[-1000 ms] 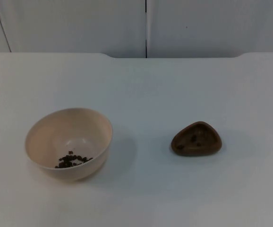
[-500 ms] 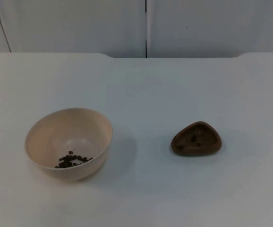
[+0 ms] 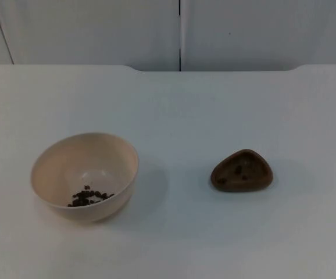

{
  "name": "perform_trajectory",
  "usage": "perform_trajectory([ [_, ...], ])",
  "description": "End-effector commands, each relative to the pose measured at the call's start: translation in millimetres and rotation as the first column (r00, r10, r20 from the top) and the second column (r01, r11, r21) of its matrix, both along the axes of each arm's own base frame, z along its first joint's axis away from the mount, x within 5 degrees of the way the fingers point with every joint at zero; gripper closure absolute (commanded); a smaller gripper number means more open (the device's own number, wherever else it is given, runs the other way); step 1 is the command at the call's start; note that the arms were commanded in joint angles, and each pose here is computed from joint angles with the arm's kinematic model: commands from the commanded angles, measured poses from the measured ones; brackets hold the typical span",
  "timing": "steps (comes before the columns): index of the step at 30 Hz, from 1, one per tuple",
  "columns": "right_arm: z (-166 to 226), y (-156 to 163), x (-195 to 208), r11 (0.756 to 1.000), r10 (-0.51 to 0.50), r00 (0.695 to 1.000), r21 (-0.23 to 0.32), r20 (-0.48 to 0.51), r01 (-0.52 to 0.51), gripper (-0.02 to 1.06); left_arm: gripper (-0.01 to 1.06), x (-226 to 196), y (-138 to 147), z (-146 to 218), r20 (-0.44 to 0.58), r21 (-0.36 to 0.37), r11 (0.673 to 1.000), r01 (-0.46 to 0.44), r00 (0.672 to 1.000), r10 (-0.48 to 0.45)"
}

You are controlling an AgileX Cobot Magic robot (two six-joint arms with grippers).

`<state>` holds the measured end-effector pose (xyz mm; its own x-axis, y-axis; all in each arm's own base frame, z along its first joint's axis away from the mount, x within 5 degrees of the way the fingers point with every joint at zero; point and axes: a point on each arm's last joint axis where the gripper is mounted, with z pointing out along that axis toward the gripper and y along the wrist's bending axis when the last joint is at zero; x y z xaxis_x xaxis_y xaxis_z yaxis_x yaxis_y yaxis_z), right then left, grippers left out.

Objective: Pick up the bowl with the left hand and pour the coffee beans from the cup into the bowl with the right hand.

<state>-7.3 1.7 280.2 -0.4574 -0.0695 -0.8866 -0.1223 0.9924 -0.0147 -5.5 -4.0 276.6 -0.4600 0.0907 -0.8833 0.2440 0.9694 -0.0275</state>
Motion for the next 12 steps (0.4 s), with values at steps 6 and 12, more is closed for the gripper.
perform_trajectory([
  [6, 0.3, -0.1, -0.4, 1.0, -0.006, 1.0, 0.002, 0.007, 0.006, -0.01, 0.0, 0.2, -0.9, -1.9, -0.004, 0.0, 0.993, -0.114, 0.993, 0.114],
  [12, 0.3, -0.1, -0.4, 1.0, -0.006, 1.0, 0.002, 0.007, 0.006, -0.01, 0.0, 0.7, -1.4, -1.9, -0.004, 0.0, 0.979, -0.204, 0.979, 0.204],
])
